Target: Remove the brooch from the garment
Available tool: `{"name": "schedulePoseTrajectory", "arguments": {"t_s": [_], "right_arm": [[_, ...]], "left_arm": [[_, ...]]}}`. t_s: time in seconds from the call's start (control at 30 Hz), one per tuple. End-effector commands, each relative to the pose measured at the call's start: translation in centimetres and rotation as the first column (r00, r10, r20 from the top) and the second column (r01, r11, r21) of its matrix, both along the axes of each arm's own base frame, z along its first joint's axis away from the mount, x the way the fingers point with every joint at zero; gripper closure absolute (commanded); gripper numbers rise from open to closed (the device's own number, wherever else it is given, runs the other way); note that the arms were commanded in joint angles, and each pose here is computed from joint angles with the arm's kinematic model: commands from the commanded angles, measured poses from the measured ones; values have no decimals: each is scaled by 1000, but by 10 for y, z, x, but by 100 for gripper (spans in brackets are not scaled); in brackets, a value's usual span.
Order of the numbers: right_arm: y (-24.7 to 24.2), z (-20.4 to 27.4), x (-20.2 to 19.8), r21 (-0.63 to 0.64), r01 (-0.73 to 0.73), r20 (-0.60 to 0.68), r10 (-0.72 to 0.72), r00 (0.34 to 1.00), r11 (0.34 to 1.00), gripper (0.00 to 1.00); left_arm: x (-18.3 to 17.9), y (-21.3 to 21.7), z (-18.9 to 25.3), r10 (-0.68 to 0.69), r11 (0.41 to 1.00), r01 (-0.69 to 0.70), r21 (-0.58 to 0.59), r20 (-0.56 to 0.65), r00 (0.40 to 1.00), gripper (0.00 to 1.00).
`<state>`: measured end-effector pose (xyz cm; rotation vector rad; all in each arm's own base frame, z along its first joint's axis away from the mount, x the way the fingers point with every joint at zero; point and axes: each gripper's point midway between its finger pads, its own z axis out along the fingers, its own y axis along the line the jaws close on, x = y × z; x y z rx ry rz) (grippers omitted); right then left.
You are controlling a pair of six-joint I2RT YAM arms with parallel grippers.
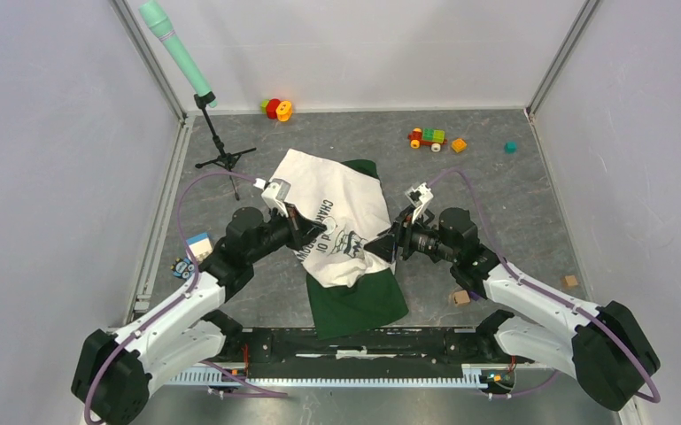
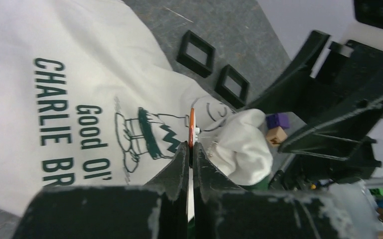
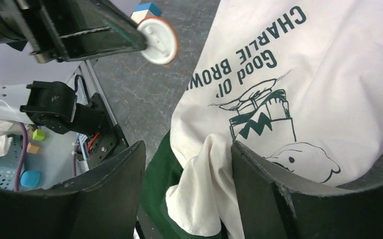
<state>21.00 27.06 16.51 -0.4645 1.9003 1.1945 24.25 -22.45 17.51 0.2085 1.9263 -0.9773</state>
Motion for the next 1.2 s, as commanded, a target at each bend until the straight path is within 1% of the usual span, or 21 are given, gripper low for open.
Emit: {"name": "schedulePoseTrajectory", "arguments": {"t_s": [0.0,0.1,0.2,0.3,0.37,0.47,0.6,0.77,0.87,0.97,1.17], "right_arm": [[1,11,6,2,-3,81,2,997,1000,32],[9,28,-1,65,-71,125,62,990,995,32],[15,49,-9,131,-136,171,113,979,982,31],[17,64,-9,148,-149,207,117,971,978,25],[19,73,-9,156,-161,226,123,966,975,25],[24,78,-12,171,-195,232,153,961,966,29],[31,88,-22,213,-260,252,205,946,942,31],[42,98,-35,227,-324,286,255,924,919,32],[44,98,-34,228,-323,283,255,924,918,40],[46,100,-33,239,-323,282,253,925,916,45],[53,103,-31,252,-334,276,263,924,908,52]], "left_arm": [[-25,-19,36,-150,979,150,-136,5,989,98],[-37,-27,53,-223,955,220,-201,10,975,98],[-49,-32,69,-286,926,288,-243,45,957,98],[-52,-32,72,-292,922,295,-251,51,955,98],[-55,-32,74,-305,916,309,-255,54,951,98],[-60,-35,80,-338,897,343,-277,69,939,98],[-67,-40,90,-386,864,395,-314,92,918,98],[-69,-41,93,-395,856,405,-321,97,913,98],[-70,-41,94,-402,852,412,-322,101,910,98],[-71,-41,93,-405,852,415,-319,100,909,98],[-72,-41,94,-410,850,421,-317,106,906,98]]}}
